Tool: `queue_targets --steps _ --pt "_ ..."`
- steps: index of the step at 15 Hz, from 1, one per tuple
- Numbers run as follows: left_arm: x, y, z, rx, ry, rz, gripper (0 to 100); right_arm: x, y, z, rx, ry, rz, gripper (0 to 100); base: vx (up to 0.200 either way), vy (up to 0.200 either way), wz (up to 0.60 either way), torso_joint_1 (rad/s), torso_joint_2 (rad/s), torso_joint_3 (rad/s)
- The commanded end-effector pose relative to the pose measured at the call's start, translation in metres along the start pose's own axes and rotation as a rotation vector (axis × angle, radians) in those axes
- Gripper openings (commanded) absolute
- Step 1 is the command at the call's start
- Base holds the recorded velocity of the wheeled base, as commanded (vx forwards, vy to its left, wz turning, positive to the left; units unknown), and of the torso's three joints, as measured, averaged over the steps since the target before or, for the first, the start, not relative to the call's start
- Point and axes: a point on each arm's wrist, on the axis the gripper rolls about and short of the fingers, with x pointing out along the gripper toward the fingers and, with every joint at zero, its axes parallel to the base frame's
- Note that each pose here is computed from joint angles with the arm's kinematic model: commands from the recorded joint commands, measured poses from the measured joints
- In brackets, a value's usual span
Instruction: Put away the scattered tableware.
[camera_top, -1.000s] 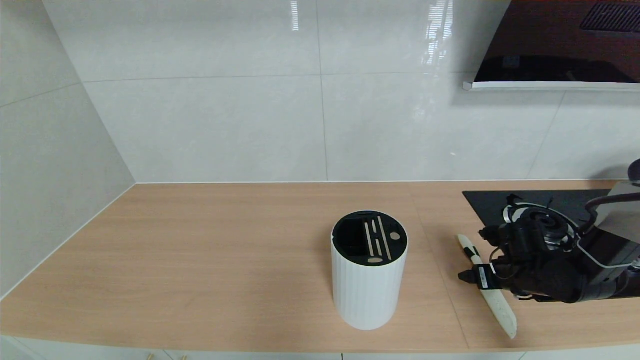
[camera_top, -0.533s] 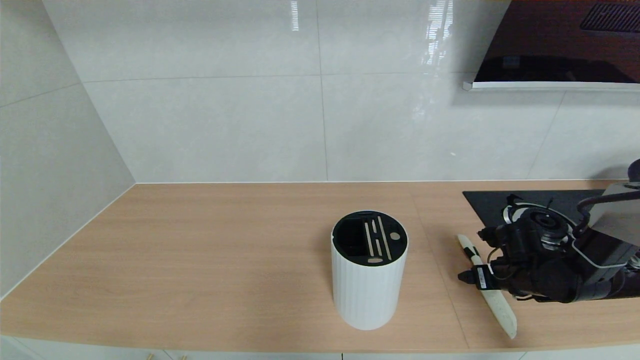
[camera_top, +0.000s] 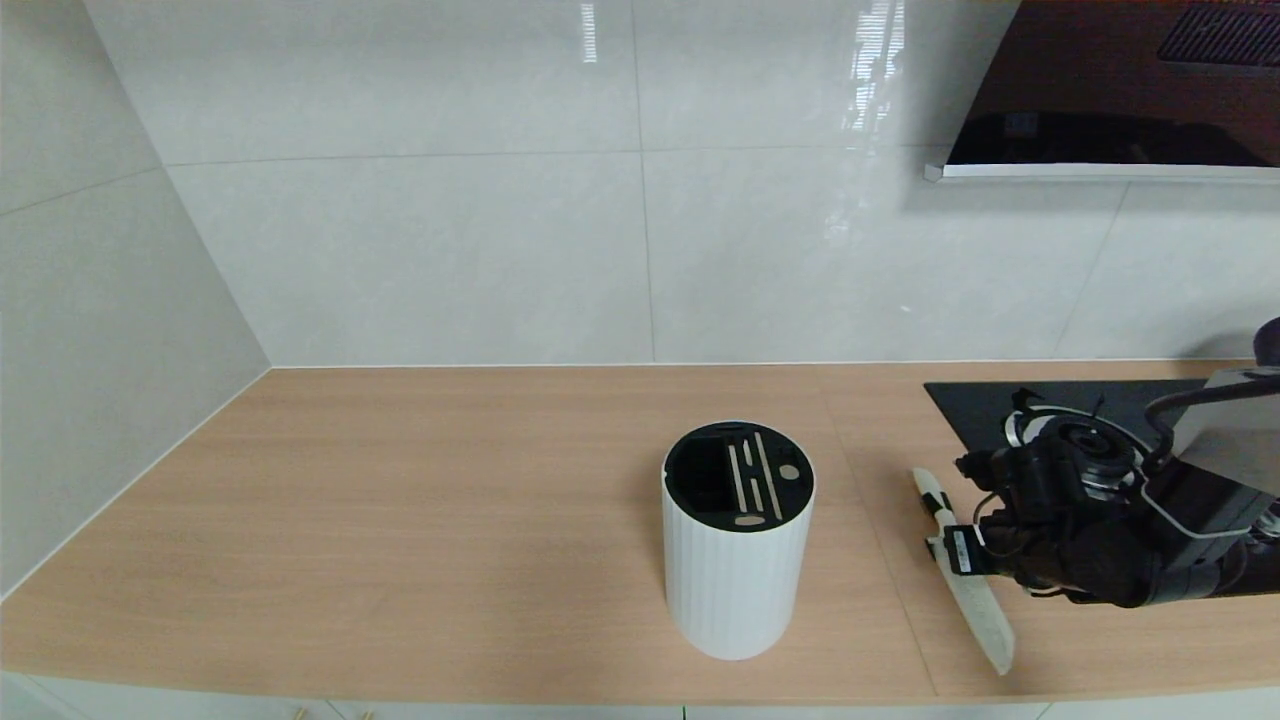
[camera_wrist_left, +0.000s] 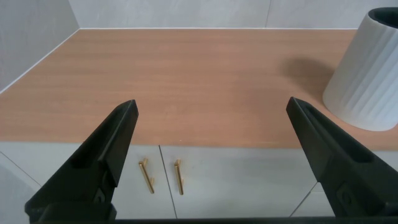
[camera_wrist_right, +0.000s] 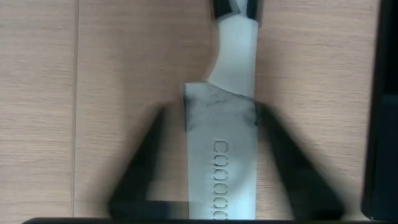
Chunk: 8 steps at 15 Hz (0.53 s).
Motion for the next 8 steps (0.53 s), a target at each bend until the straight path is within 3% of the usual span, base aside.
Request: queue_targets --steps 1,6,8 --pt "0.000 0.000 0.000 0.000 0.000 0.000 100 0.002 0.000 -0.004 -0.002 0.017 -0.010 0 0.000 0.000 0.00 0.000 0.00 0.000" --pt "0.000 0.000 0.000 0.000 -0.001 0.000 100 0.001 0.000 0.000 0.001 -0.002 -0.033 0 0.000 0.000 0.00 0.000 0.00 0.000" --pt "0.000 0.000 0.000 0.000 0.000 0.000 100 -0.003 0.000 0.008 0.009 -0.062 -0.045 0 0.000 0.000 0.00 0.000 0.00 0.000"
